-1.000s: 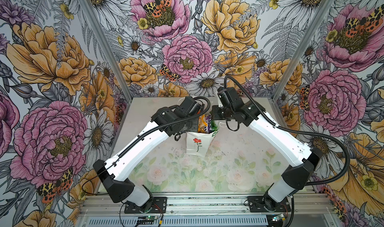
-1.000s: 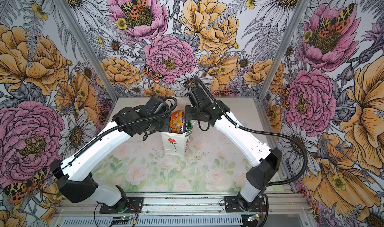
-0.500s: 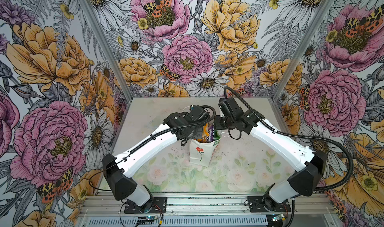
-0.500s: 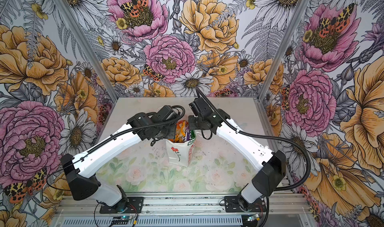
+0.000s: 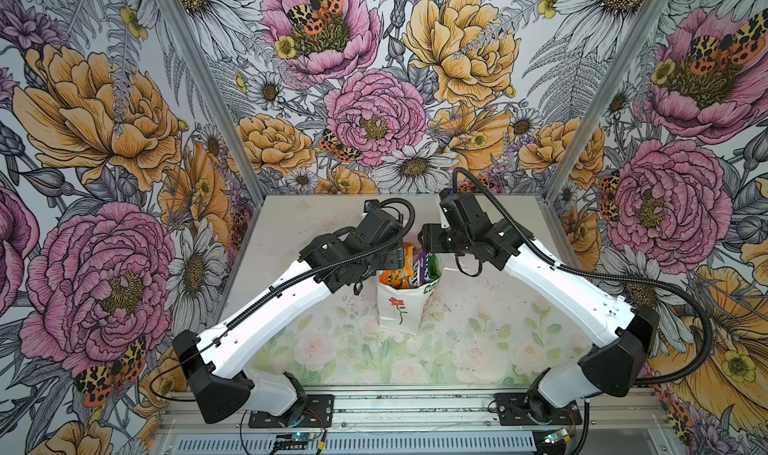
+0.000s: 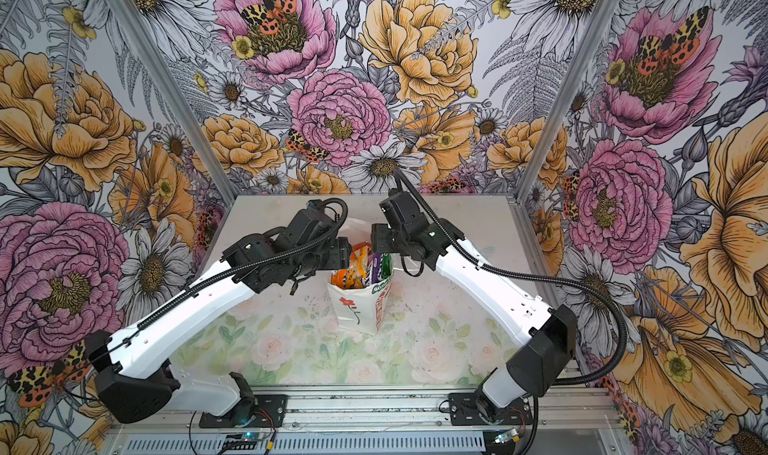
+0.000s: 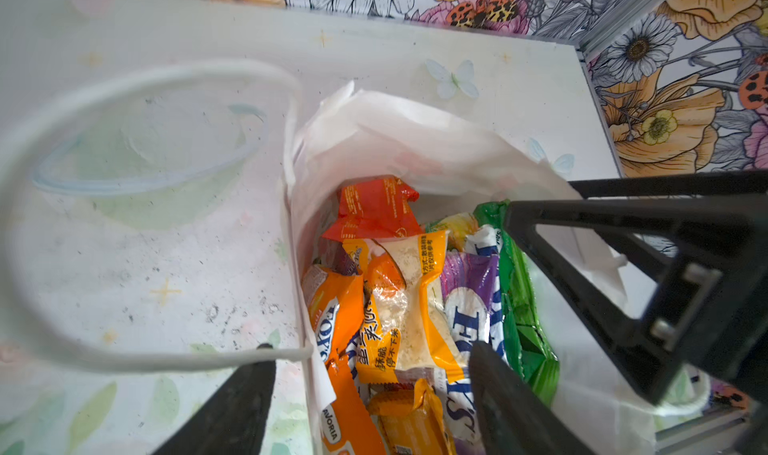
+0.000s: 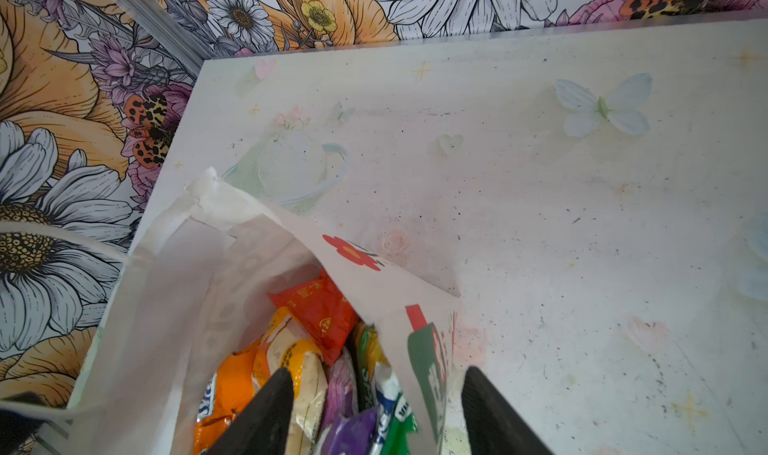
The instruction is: Place the snacks into the paper bag
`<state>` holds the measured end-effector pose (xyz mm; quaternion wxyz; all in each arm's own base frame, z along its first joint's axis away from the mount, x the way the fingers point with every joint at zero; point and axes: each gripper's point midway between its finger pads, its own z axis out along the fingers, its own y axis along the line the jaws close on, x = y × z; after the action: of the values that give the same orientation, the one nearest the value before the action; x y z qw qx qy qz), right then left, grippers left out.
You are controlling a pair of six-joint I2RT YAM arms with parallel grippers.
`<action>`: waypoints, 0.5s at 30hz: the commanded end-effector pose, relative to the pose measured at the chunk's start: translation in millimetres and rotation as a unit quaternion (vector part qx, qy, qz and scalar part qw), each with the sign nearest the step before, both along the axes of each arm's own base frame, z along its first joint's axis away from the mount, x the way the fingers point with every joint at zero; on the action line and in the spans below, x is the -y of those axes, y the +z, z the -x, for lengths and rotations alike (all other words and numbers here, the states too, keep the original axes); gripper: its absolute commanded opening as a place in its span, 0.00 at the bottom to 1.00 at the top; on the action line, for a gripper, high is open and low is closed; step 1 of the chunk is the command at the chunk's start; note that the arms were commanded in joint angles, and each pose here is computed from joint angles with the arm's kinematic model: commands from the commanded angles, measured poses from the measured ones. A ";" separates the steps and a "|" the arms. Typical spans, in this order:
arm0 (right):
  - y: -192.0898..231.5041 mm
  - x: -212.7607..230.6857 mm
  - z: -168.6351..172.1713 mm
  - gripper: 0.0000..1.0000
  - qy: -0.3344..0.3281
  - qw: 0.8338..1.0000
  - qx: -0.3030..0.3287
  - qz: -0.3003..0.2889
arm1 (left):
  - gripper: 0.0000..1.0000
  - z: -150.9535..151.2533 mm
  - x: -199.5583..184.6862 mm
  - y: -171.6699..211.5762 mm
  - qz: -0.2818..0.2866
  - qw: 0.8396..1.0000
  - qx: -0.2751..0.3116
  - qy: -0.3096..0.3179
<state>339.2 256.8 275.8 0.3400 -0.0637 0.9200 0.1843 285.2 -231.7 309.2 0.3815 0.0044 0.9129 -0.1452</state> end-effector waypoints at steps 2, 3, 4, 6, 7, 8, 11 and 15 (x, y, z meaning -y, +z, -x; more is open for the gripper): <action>35.1 7.8 -2.0 0.78 -0.007 0.999 0.045 -0.018 | 0.95 -8.8 -5.8 18.2 0.019 0.999 0.037 0.009; 35.7 9.2 -2.6 0.79 -0.009 0.999 0.046 -0.018 | 0.97 -9.5 -7.5 19.0 0.019 0.999 0.038 0.010; 36.1 10.7 -2.9 0.80 -0.011 0.999 0.047 -0.018 | 0.99 -9.9 -9.2 21.3 0.020 0.999 0.041 0.010; 37.5 13.6 -4.4 0.83 -0.013 0.999 0.050 -0.016 | 0.99 -11.3 -12.3 25.4 0.023 0.998 0.049 0.012; 37.4 15.0 -5.1 0.83 -0.014 0.999 0.051 -0.015 | 0.99 -12.7 -13.2 26.0 0.023 0.998 0.054 0.011; 37.3 16.0 -6.7 0.84 -0.016 0.998 0.051 -0.014 | 0.99 -14.9 -15.4 25.5 0.022 0.998 0.057 0.013; 40.5 14.0 -9.1 0.85 -0.009 0.998 0.049 -0.022 | 0.99 -22.0 -25.8 26.7 0.022 0.998 0.059 0.027; 49.9 13.7 -7.2 0.85 -0.004 0.998 0.059 -0.028 | 0.99 -23.5 -44.6 36.0 0.023 0.996 0.074 0.048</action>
<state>345.3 243.1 291.9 0.3598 -0.0563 0.9127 0.1851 309.3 -202.7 325.8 0.4233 -0.0281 0.8939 -0.1447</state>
